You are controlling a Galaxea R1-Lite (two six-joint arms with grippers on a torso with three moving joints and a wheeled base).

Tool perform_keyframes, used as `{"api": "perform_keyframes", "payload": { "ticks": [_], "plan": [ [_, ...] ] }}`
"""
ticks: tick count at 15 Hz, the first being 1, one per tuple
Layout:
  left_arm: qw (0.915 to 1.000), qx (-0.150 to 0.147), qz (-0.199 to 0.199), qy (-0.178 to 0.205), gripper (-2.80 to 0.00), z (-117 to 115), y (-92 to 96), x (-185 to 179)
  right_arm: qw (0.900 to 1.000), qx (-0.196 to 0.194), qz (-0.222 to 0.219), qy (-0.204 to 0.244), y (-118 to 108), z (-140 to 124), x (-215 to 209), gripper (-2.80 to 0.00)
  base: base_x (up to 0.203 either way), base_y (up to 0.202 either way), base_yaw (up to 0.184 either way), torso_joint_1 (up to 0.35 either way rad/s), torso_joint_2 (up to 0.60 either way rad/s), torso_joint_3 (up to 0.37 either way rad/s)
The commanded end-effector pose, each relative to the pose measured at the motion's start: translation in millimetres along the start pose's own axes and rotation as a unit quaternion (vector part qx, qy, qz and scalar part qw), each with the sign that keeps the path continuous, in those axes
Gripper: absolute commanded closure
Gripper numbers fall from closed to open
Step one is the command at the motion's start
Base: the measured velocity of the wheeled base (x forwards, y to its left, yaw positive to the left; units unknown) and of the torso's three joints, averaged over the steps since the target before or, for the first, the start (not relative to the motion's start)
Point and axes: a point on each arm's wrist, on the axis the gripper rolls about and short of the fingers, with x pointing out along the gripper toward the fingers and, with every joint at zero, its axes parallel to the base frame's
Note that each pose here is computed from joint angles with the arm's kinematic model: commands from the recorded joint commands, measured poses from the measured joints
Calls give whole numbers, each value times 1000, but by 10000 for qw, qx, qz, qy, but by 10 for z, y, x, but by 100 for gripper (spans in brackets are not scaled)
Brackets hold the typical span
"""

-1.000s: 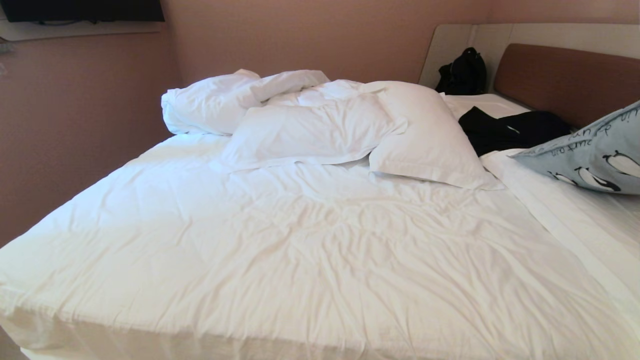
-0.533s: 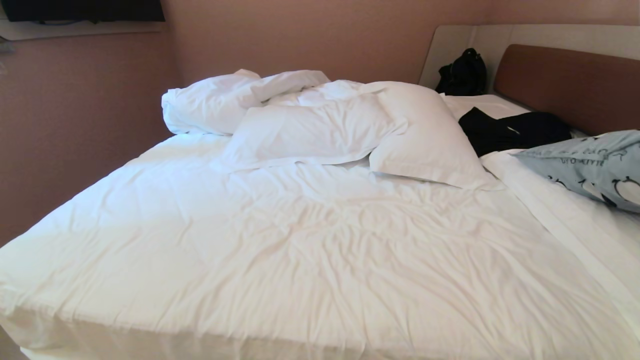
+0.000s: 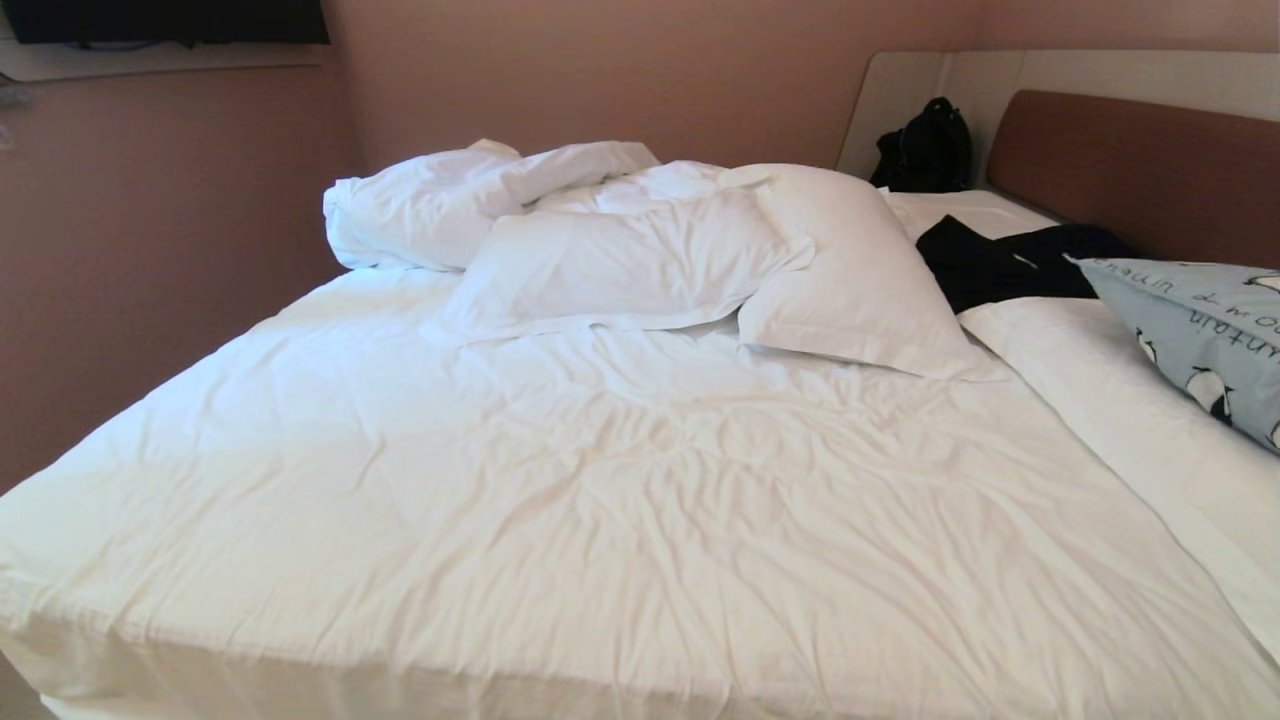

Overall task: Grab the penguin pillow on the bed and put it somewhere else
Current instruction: Place the pillow at the bedside

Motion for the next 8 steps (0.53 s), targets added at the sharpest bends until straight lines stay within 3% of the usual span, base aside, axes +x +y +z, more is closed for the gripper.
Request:
{"api": "perform_keyframes", "payload": {
  "ticks": [1,8],
  "plan": [
    [10000,3,2,4,0,-4,0,1,9998,-51,15,185,-21,-66,-58,0,0,0,0,0,0,0],
    [10000,3,2,4,0,-4,0,1,9970,-58,647,425,296,244,-671,0,0,0,0,0,0,0]
  ]
}}
